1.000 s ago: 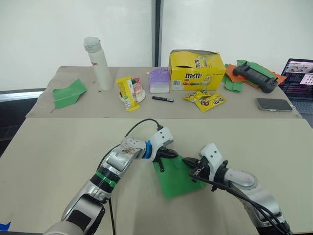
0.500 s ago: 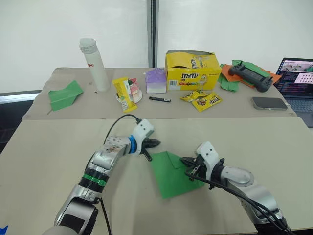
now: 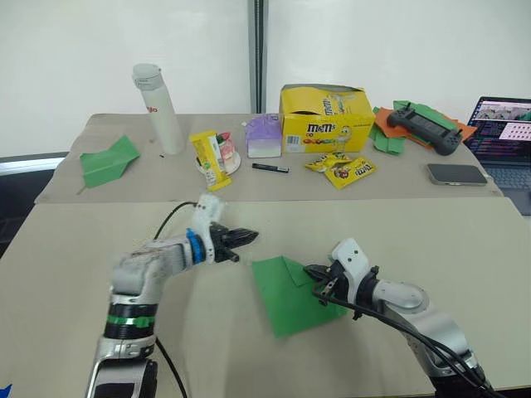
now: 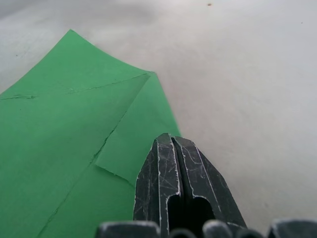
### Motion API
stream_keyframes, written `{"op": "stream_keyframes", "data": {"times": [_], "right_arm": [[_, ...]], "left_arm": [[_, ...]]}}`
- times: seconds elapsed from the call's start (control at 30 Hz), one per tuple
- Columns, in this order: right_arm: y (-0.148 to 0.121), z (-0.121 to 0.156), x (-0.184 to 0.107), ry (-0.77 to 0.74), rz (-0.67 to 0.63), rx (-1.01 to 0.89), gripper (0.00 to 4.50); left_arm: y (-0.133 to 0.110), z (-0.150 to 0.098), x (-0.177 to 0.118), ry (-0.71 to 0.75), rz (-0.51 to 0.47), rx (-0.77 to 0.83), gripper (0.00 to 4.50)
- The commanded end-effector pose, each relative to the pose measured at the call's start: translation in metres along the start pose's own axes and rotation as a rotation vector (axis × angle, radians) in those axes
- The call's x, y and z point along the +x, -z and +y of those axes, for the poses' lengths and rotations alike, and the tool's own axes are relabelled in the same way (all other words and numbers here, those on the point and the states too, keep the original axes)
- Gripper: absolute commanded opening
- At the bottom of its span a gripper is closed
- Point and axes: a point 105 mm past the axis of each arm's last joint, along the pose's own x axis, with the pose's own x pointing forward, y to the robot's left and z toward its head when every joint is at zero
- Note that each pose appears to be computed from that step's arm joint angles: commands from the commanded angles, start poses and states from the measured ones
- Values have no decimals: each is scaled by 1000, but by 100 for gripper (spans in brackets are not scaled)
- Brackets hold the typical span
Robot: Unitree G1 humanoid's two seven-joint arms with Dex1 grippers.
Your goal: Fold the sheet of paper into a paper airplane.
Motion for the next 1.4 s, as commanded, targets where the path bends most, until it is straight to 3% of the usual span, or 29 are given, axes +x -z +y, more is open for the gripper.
{"op": "stream_keyframes", "data": {"times": [0.03, 0.07, 0.27, 0.57, 0.7, 0.83, 0.97, 1.2, 1.4], "right_arm": [[27, 10, 6, -40, 106, 59, 0], [26, 11, 7, -47, 105, 57, 0], [22, 15, 11, -93, 118, -12, 0], [21, 13, 11, -88, 117, -18, 0], [18, 13, 10, -77, 94, -1, 0], [-7, 3, 4, -51, -30, 56, 0], [-26, -9, -3, -21, -111, 115, 0], [-47, -14, -2, 15, -221, 210, 0], [-47, -15, -1, 46, -218, 209, 0]], "left_arm": [[6, -8, -14, 17, -13, -91, 222], [11, -13, -15, 39, -11, -134, 252], [29, -21, -9, 22, -30, -332, 252], [42, -44, 7, 54, 19, -364, 252], [36, -48, 10, 83, 8, -364, 134], [19, -53, 11, 131, 12, -290, 2], [3, -52, 17, 133, 84, -109, 2], [-31, -57, 46, 267, 174, 553, 2], [-53, -59, 69, 370, 162, 866, 2]]}}
